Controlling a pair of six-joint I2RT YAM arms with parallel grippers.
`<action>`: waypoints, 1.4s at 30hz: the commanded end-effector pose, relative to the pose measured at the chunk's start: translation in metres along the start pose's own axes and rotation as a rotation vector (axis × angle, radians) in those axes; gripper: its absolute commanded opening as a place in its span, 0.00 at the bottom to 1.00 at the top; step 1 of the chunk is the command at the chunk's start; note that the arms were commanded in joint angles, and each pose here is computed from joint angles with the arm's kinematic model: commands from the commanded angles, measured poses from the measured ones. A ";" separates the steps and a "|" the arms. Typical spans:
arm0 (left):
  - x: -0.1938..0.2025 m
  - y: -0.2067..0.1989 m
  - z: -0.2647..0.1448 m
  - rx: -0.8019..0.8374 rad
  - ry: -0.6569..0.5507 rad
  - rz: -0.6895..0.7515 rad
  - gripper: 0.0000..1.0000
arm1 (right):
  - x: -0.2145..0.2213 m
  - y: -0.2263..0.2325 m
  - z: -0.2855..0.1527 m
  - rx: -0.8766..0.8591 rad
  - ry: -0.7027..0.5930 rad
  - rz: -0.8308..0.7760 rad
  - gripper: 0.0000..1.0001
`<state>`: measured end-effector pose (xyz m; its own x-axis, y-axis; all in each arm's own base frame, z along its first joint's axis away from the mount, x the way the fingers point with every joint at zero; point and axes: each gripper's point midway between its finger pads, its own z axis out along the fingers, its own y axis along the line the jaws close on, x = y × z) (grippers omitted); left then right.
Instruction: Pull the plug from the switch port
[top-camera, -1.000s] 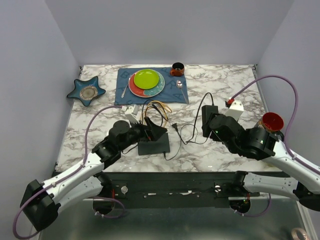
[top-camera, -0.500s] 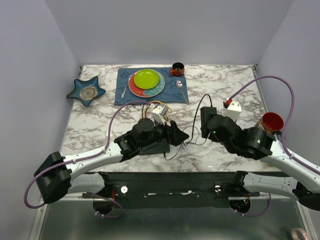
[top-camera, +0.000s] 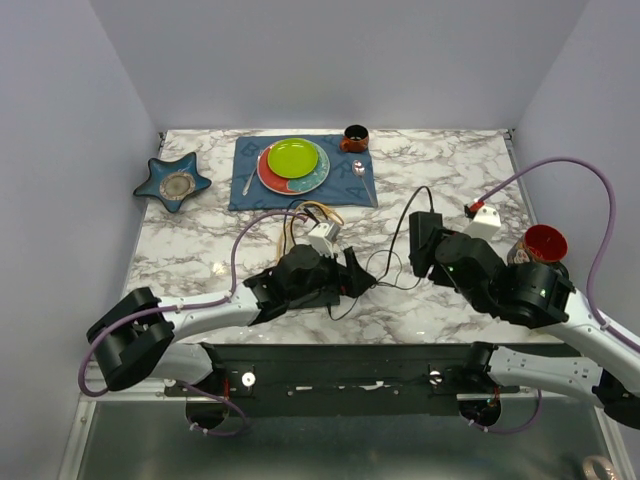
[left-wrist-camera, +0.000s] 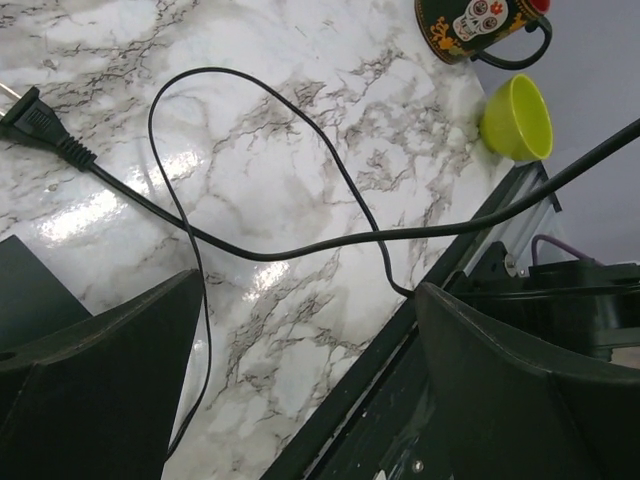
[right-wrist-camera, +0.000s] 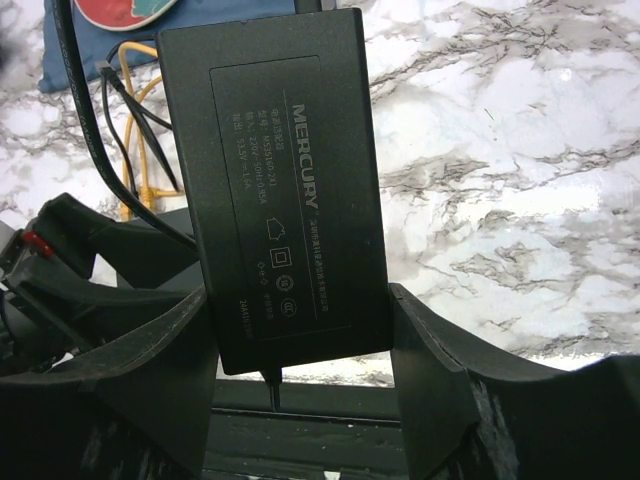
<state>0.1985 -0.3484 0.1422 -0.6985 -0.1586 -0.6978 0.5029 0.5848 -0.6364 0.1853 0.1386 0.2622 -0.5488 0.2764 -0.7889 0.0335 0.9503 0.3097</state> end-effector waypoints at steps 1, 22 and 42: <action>-0.032 -0.038 -0.004 0.144 -0.122 -0.022 0.99 | -0.003 -0.007 -0.003 0.007 -0.023 0.038 0.01; -0.039 -0.076 0.027 0.230 -0.084 0.041 0.98 | 0.003 0.000 0.002 -0.012 -0.002 0.026 0.01; -0.075 -0.020 0.015 -0.199 -0.107 0.178 0.00 | -0.019 -0.019 -0.018 -0.001 -0.069 0.042 0.01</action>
<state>0.2298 -0.3848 0.1453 -0.6648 -0.0794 -0.7428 0.5032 0.6873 -0.5238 0.1745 0.1278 0.2613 -0.5634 0.2690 -0.7811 0.0162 0.9489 0.3151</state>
